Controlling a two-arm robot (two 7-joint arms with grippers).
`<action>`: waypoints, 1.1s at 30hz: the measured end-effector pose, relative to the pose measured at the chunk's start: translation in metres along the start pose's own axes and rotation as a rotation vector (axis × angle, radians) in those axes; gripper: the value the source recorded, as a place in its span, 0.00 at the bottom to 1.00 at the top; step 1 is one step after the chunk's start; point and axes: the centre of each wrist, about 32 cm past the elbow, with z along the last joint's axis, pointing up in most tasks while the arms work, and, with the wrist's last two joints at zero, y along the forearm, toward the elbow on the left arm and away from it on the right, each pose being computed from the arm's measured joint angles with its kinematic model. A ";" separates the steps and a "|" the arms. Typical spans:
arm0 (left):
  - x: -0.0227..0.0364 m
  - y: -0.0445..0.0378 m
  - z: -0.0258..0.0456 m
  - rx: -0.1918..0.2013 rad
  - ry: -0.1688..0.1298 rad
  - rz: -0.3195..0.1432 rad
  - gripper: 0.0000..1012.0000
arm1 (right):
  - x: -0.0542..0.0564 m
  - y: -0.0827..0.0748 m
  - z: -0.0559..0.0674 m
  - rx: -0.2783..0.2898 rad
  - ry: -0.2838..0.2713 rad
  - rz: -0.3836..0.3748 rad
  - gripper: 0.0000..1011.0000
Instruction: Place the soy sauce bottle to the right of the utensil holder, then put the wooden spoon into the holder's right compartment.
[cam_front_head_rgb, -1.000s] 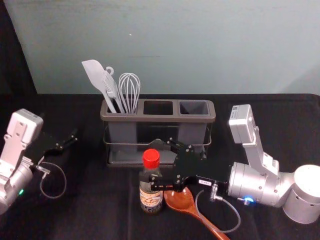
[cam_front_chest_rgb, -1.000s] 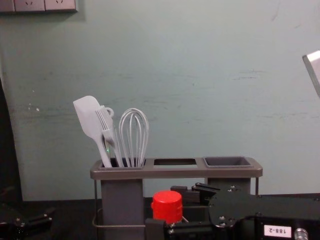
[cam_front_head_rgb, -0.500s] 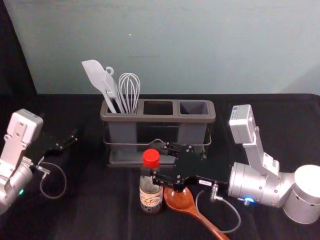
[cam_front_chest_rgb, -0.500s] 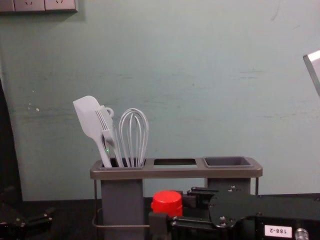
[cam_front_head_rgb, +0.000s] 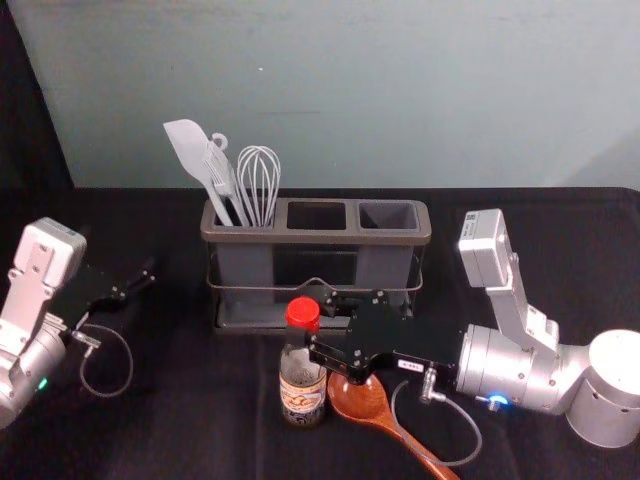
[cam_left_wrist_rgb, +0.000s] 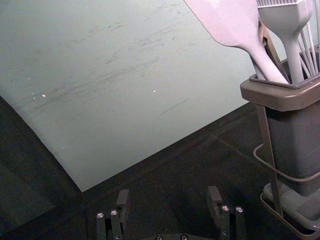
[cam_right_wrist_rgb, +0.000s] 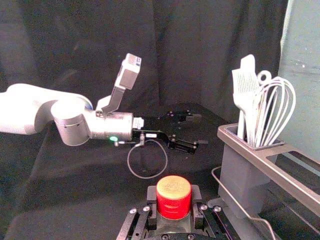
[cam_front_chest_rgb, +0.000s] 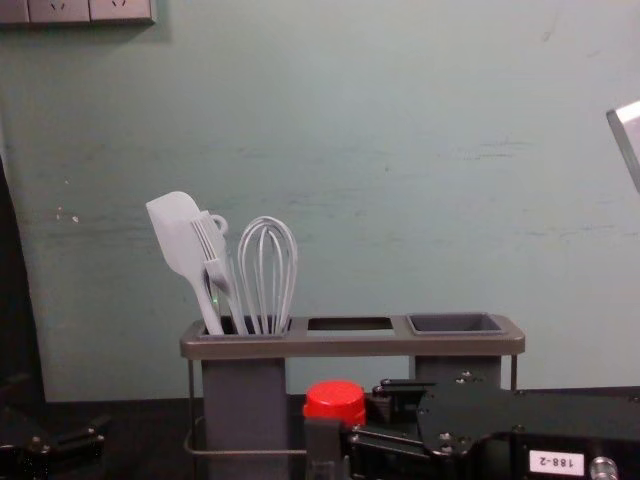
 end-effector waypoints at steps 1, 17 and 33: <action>0.0000 0.0000 0.0000 0.000 0.000 0.000 1.00 | 0.000 0.000 0.000 0.000 0.000 0.000 0.38; 0.0000 0.0000 0.0000 0.000 0.000 0.000 1.00 | -0.022 -0.036 0.040 0.072 -0.058 -0.064 0.38; 0.0000 0.0000 0.0000 0.000 0.000 0.000 1.00 | -0.037 -0.123 0.041 0.062 -0.099 -0.262 0.38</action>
